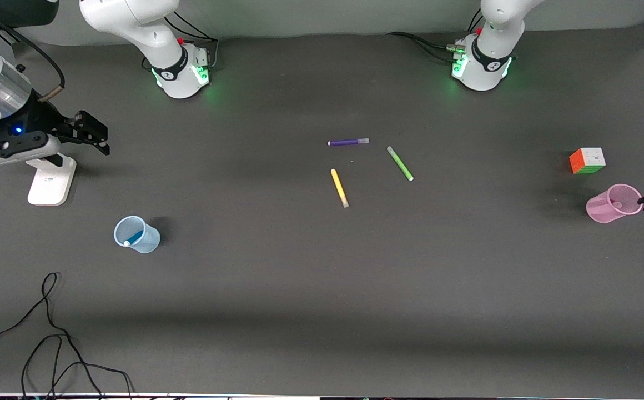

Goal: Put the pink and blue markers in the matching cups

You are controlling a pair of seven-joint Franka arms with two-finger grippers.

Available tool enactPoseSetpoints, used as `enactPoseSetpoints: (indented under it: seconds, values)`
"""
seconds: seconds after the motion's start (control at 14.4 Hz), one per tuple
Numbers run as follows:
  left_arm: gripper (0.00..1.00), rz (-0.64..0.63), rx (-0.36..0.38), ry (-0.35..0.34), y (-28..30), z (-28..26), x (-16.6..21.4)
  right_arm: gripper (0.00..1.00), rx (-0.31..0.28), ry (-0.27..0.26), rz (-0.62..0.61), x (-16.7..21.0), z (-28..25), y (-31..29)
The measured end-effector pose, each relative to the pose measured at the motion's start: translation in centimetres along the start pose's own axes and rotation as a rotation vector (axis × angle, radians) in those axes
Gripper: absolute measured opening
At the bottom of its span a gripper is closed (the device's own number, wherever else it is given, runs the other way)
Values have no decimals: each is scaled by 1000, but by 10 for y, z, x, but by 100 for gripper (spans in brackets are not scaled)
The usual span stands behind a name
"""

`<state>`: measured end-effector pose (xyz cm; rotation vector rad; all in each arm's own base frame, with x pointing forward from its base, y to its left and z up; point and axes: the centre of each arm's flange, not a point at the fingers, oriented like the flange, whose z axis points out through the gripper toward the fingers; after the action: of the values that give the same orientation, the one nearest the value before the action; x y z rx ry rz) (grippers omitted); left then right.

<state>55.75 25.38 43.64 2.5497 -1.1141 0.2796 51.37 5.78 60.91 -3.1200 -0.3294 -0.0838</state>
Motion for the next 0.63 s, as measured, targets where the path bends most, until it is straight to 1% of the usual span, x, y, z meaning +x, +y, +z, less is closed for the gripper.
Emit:
enactPoseSetpoints:
  seconds: [0.07,0.21,0.35,0.49,0.56,0.63]
  values:
    - [19,-68,1,-54,21,-12,27,100,2,3,10,-3,-2,0]
    - [18,-201,24,-150,65,-26,83,100,4,8,19,-7,-5,0]
    - [18,-315,55,-225,106,-29,138,100,5,9,21,-9,-6,0]
    - [19,-404,109,-291,140,-30,184,100,5,10,21,-9,-6,0]
    - [19,-435,140,-313,156,-27,203,100,5,9,22,-9,-8,0]
    - [19,-471,166,-327,171,-21,220,100,7,-3,24,-12,-10,0]
